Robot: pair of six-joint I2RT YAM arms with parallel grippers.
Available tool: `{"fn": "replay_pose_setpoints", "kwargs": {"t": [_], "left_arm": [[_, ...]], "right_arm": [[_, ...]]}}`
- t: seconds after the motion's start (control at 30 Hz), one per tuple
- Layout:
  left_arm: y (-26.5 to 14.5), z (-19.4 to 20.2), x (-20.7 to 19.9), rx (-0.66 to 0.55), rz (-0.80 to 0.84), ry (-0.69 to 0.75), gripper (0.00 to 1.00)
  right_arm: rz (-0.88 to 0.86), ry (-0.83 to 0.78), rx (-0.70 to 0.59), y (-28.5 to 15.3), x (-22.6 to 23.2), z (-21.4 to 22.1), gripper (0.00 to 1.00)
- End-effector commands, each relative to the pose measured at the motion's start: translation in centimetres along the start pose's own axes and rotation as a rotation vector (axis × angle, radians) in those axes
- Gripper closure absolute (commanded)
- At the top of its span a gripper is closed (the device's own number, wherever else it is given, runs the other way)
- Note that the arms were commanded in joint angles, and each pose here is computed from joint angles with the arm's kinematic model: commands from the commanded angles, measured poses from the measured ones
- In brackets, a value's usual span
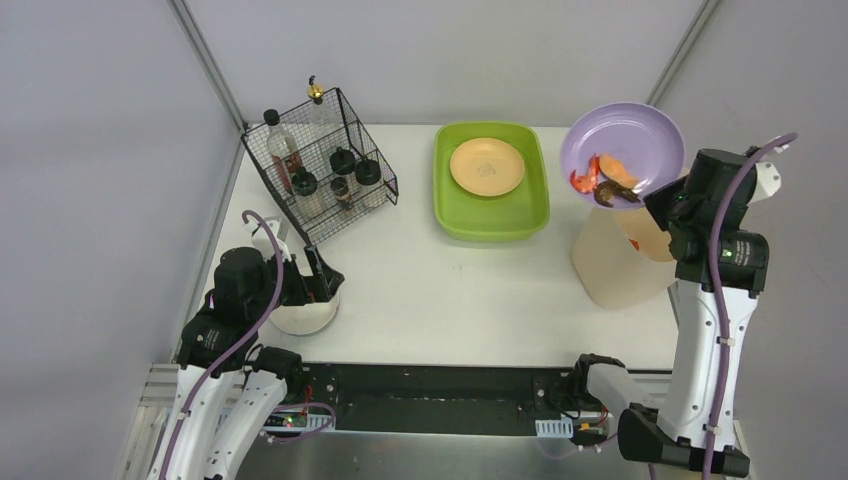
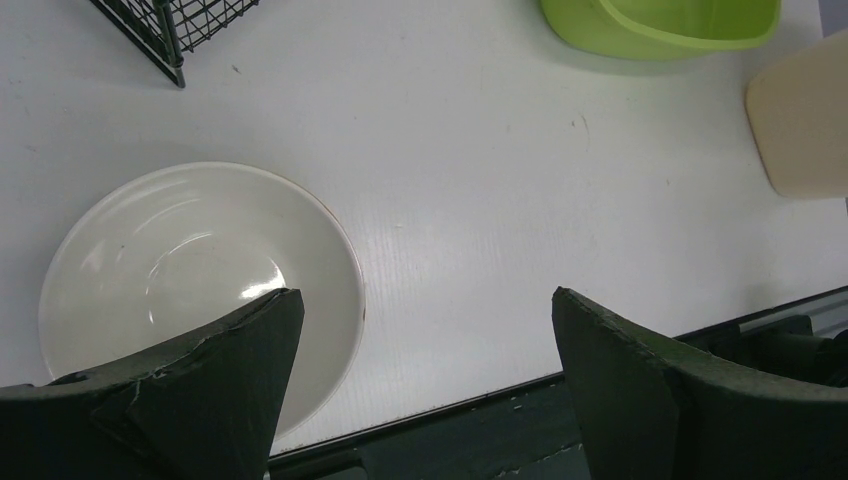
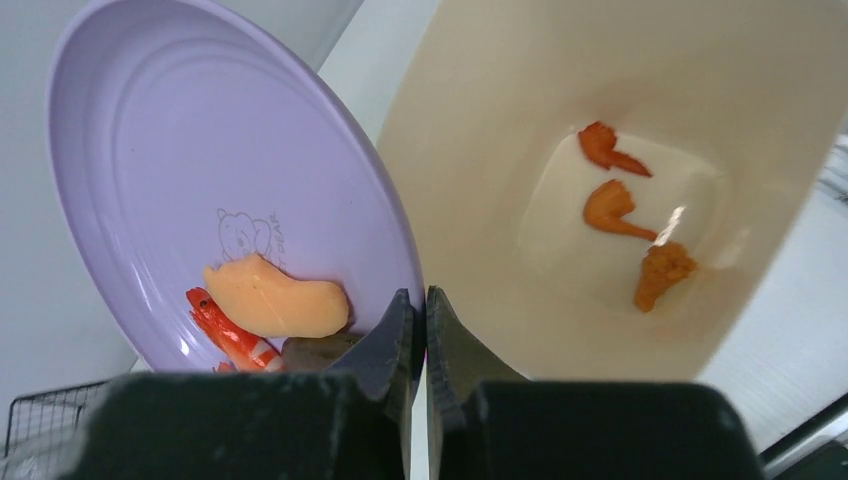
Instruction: Clear the kitchen counter
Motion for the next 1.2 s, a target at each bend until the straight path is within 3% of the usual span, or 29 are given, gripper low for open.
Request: {"fn": "replay_pose_setpoints", "kwargs": {"t": [0.0, 0.33, 0.77, 1.17], "left_arm": [[-0.1, -0.5, -0.6, -0.03, 0.037, 0.02, 0.0], [-0.3, -0.3, -1.0, -0.027, 0.063, 0.036, 0.0], [-0.3, 0.0, -1.4, -0.014, 0.083, 0.052, 0.0], [-0.4, 0.1, -1.5, -0.011, 0.093, 0.057, 0.0]], "right_arm": [[0.114, -0.008, -0.165, -1.5, -1.7, -3.9, 1.0], [0.347, -0.061, -0.329, -3.4, -5.0, -7.6, 1.0], [0.628, -0.211, -0.414, -2.5, -8.1, -9.0, 1.0], [0.766, -0.526, -0.494, -2.3, -7.8, -9.1, 1.0]]}}
Point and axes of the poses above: each gripper's point midway between its finger pads, its own y axis out along the fingers, its own x axis along the line the jaws close on, z = x × y, the point moved 4 cm from there along -y, back along the fingers, and after that the axes turned 3 degrees about -y, right-handed, at the moved point
